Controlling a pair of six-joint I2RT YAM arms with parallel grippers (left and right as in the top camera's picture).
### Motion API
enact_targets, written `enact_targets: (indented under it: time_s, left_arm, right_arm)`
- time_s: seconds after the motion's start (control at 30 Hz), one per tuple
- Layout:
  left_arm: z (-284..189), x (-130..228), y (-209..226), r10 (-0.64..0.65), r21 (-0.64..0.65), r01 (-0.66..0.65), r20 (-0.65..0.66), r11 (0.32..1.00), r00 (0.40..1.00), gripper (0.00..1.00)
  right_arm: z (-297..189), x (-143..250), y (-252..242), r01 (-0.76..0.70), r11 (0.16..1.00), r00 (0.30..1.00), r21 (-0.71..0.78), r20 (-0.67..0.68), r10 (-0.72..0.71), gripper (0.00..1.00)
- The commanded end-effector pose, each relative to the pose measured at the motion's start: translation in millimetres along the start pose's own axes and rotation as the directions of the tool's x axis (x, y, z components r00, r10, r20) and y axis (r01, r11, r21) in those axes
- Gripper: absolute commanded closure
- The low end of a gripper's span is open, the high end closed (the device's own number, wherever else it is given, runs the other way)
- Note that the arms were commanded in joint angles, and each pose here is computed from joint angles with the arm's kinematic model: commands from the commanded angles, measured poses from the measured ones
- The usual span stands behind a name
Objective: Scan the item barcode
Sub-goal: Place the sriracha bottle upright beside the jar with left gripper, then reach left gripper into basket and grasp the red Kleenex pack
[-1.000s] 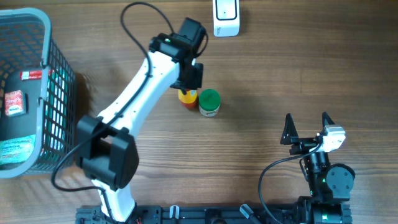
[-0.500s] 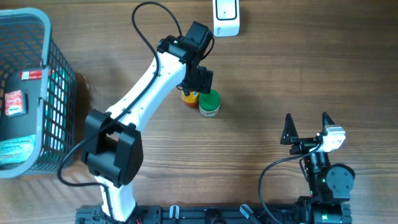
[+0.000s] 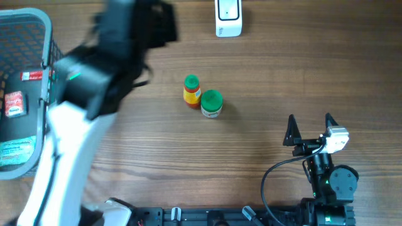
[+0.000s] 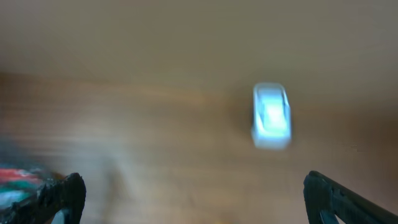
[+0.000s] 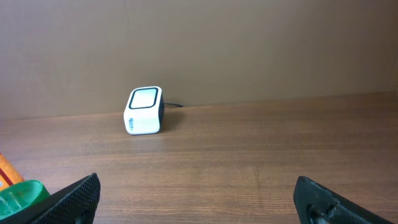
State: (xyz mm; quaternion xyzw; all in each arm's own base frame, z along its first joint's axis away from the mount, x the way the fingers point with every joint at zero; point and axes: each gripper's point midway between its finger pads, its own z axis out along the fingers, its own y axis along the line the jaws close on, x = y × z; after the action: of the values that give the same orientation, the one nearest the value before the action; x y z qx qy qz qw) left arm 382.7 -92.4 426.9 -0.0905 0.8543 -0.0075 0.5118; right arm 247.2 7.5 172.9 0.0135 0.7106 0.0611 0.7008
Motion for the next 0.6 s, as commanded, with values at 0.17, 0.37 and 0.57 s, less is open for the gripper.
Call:
enact_targets:
  time_s: [0.17,0.37,0.57]
  left_arm:
    - [-24.1,-7.4,210.5,-0.56,-0.442,0.617,0.269,0.651,0.783,0.0]
    - [-9.4,58.2,303.7,-0.783,-0.604,0.757,0.334,0.249,0.525,0.0]
    - [16.9,126.1,362.3,-0.849,-0.734,0.678,0.337,0.035,0.408,0.0]
  right_arm:
    - [-0.1,-1.1,1.2,-0.002,1.0,1.0,-0.005,0.006,0.002,0.0]
    - [-0.1,-1.0,1.2,-0.001,1.0,1.0,-0.005,0.006,0.002,0.0]
    - [-0.1,-1.1,1.2,-0.001,1.0,1.0,-0.005,0.006,0.001,0.0]
